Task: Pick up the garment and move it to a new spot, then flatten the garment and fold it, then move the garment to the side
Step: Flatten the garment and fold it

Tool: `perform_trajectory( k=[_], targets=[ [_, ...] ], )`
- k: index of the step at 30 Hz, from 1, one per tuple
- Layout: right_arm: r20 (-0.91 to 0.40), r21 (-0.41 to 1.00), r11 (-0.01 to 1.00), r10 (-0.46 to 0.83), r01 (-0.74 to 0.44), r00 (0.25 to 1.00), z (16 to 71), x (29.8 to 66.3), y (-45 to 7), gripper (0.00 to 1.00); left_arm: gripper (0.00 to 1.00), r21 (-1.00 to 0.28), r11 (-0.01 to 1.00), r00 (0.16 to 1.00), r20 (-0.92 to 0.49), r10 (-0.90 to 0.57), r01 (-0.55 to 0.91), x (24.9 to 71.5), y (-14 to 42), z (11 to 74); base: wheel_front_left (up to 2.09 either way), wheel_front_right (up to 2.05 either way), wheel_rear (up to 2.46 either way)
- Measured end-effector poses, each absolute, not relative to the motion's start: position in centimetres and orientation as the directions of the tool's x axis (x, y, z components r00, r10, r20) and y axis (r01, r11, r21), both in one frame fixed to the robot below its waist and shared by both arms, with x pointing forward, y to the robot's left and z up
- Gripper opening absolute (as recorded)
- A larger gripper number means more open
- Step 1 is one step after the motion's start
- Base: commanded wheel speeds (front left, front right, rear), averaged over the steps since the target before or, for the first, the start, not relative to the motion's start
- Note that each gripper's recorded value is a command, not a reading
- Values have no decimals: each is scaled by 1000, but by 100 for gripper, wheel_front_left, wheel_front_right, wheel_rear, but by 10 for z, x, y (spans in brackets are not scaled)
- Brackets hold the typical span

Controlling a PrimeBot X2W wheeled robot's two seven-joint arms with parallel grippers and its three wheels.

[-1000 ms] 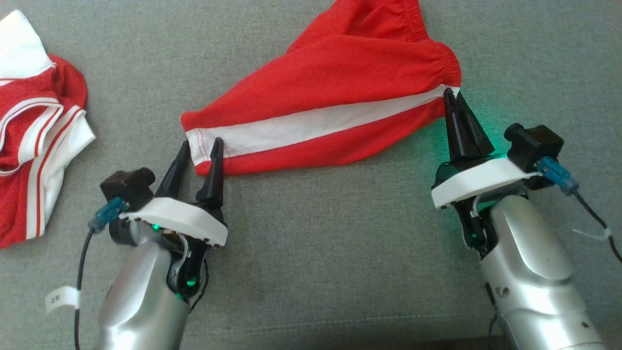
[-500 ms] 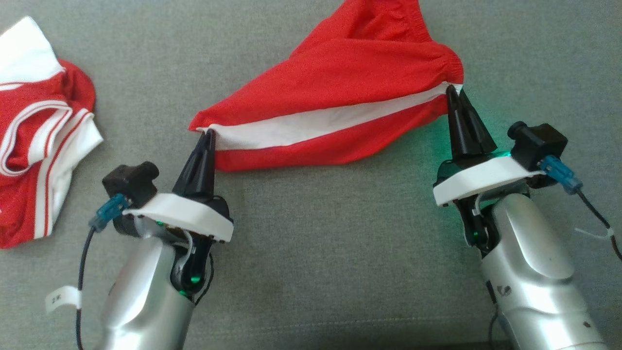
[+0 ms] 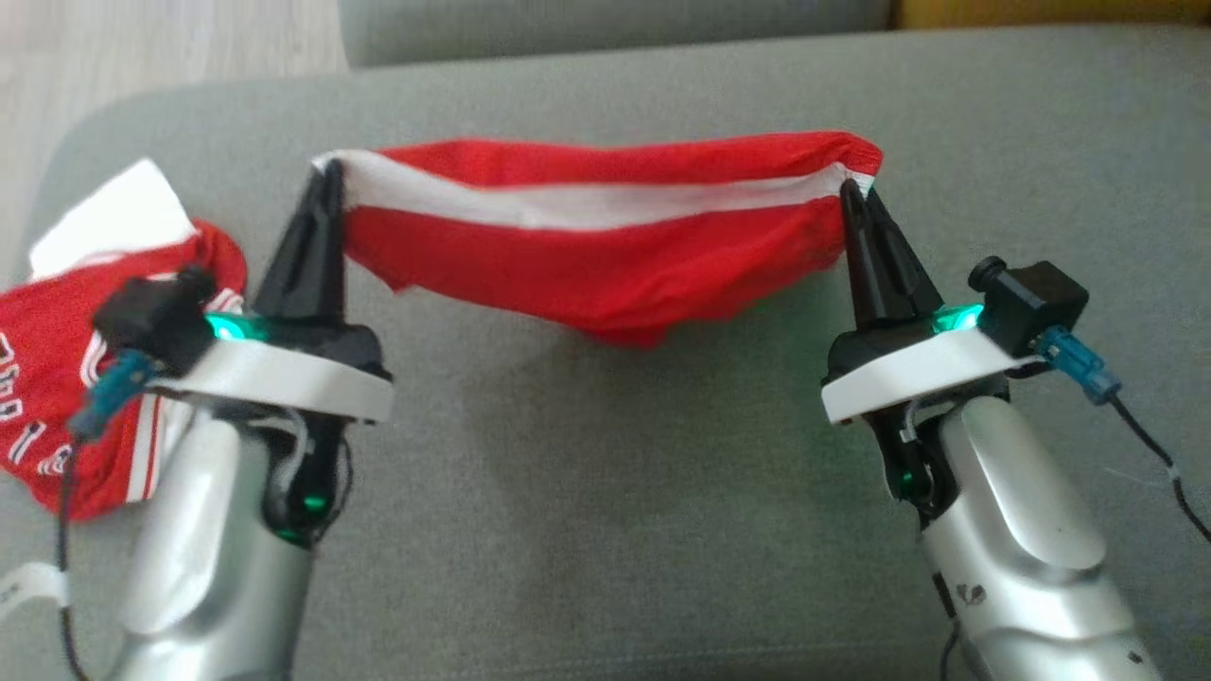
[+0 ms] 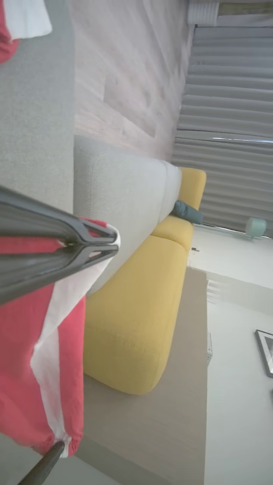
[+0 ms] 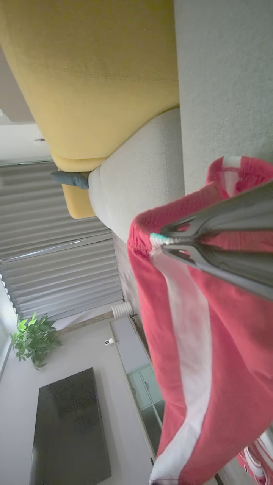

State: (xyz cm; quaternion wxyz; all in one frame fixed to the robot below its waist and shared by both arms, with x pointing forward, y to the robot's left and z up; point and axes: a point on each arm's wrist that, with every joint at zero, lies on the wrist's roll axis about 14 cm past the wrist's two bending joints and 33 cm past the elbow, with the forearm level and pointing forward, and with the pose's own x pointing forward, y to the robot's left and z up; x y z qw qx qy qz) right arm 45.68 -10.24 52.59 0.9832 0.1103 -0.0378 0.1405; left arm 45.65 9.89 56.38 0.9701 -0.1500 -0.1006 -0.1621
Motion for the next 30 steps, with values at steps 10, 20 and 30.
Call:
perform_trajectory(
  k=[10,20,30],
  targets=[
    [316,121,917,328,-380,891,616,454,-97,0,0,-64,942,821,512,-253,330,453,129,682,0,0,0],
    [262,97,918,348,-384,900,612,515,-94,0,0,10,951,862,419,-284,308,522,126,657,0,0,0],
    [420,-70,954,293,-292,859,686,613,-108,0,0,107,967,754,609,-246,229,590,122,749,0,0,0]
  ],
)
